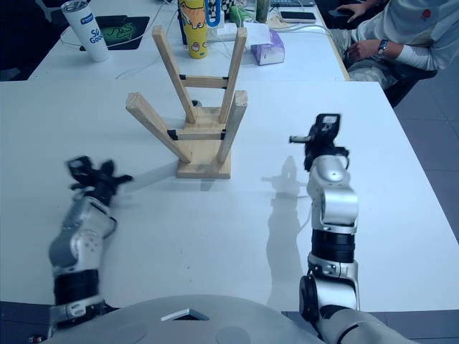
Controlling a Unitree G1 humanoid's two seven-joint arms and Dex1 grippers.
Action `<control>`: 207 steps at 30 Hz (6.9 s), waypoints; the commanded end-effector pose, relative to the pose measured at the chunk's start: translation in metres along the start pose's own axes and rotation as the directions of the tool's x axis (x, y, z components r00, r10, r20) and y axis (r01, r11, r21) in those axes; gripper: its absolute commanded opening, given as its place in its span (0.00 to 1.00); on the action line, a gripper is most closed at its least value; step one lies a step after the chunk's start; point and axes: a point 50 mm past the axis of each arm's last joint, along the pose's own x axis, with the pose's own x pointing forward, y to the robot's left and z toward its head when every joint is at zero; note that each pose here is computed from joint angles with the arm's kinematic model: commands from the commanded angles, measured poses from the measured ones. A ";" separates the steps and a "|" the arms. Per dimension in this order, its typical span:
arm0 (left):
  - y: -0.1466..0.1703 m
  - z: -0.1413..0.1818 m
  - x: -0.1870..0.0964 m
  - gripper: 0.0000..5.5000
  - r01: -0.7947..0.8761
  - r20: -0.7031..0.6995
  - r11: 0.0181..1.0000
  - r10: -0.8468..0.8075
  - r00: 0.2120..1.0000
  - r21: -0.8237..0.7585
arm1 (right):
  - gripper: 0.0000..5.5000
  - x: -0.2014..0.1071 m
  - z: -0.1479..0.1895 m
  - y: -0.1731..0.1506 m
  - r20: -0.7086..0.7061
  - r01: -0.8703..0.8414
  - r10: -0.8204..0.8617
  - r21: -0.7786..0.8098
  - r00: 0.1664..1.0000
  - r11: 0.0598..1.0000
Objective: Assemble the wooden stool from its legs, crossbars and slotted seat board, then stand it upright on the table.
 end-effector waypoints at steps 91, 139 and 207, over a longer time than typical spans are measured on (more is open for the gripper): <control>-0.068 0.169 0.002 0.00 0.009 0.570 0.976 -0.134 0.810 0.216 | 0.00 0.053 0.049 -0.013 0.139 -0.344 0.458 -0.483 0.878 0.805; 0.058 0.150 -0.007 0.00 -0.315 0.444 0.905 0.166 0.881 0.286 | 0.00 0.000 0.035 0.005 -0.107 -0.700 0.783 -0.534 0.613 0.474; -0.002 0.029 0.019 0.00 0.240 -0.127 0.727 -0.208 0.970 0.643 | 0.00 0.008 0.001 0.027 -0.157 -0.389 0.358 -0.450 0.920 0.804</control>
